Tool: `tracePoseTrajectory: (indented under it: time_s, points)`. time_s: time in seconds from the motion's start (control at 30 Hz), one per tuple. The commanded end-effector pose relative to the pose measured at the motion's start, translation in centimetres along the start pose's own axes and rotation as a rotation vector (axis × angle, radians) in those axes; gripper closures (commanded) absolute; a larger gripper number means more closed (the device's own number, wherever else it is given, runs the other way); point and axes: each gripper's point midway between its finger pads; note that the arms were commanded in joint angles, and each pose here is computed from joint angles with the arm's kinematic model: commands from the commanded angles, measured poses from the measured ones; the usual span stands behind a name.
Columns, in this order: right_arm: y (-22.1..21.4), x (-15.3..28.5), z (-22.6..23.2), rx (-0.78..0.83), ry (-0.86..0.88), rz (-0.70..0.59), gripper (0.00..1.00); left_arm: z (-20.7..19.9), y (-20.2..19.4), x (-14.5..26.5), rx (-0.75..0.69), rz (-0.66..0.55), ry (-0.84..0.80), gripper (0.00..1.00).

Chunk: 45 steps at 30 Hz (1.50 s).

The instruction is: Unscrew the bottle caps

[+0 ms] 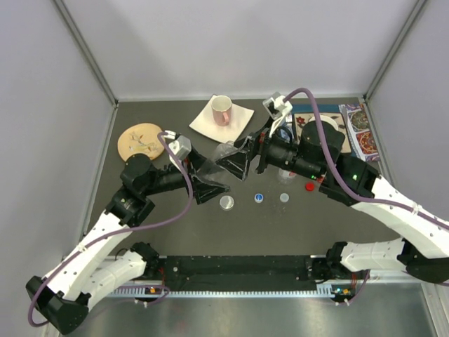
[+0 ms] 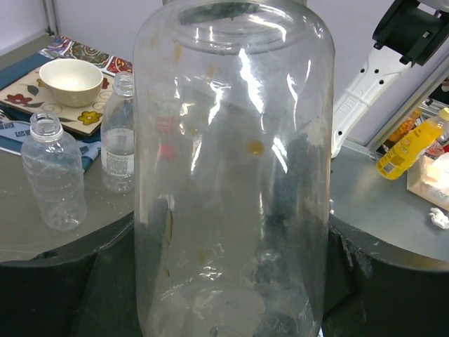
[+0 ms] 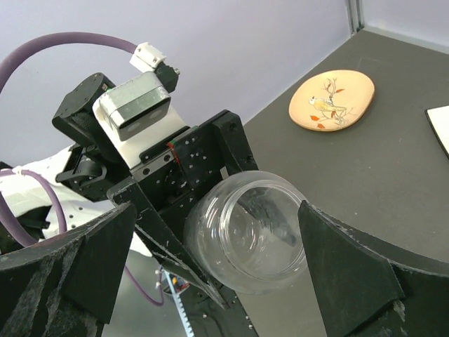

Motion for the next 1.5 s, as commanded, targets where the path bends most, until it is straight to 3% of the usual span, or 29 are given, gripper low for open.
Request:
tracePoseTrajectory:
  time_s: [0.0, 0.2, 0.43, 0.87, 1.07, 1.33, 1.43, 1.47]
  points:
    - [-0.7, -0.4, -1.5, -0.020, -0.067, 0.022, 0.01, -1.8, 3.3, 0.6, -0.131, -0.094, -0.043, 0.46]
    - [0.3, 1.9, -3.4, -0.018, -0.172, -0.056, 0.01, -1.7, 3.3, 0.9, -0.152, -0.092, -0.022, 0.47]
    - [-0.5, 2.2, -3.6, -0.033, -0.175, -0.042, 0.01, -1.7, 3.5, 0.9, -0.158, -0.095, -0.020, 0.47]
    - [-1.5, -1.4, -0.2, -0.086, 0.012, 0.037, 0.01, -1.6, 3.2, 0.4, -0.142, -0.085, -0.035, 0.46]
    - [-2.0, -1.5, -0.4, -0.094, 0.019, 0.034, 0.03, -1.8, 3.3, 0.5, -0.148, -0.089, -0.039, 0.46]
    - [-1.9, -1.3, -0.5, -0.074, 0.020, 0.019, 0.31, -1.3, 2.9, 0.3, -0.127, -0.079, -0.027, 0.40]
    - [-2.1, -1.2, -0.2, -0.071, 0.033, 0.027, 0.42, -1.1, 2.9, 0.4, -0.122, -0.079, -0.007, 0.30]
    - [-2.1, -1.2, -0.3, -0.068, 0.033, 0.027, 0.48, -0.7, 2.9, 0.4, -0.119, -0.079, 0.012, 0.22]
Point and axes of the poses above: each gripper's point midway between its finger pads, its own x axis back along the fingers, its own z axis along the line the jaws close on, y = z × x, and after that the axes turned 1 degree about -x, right-handed
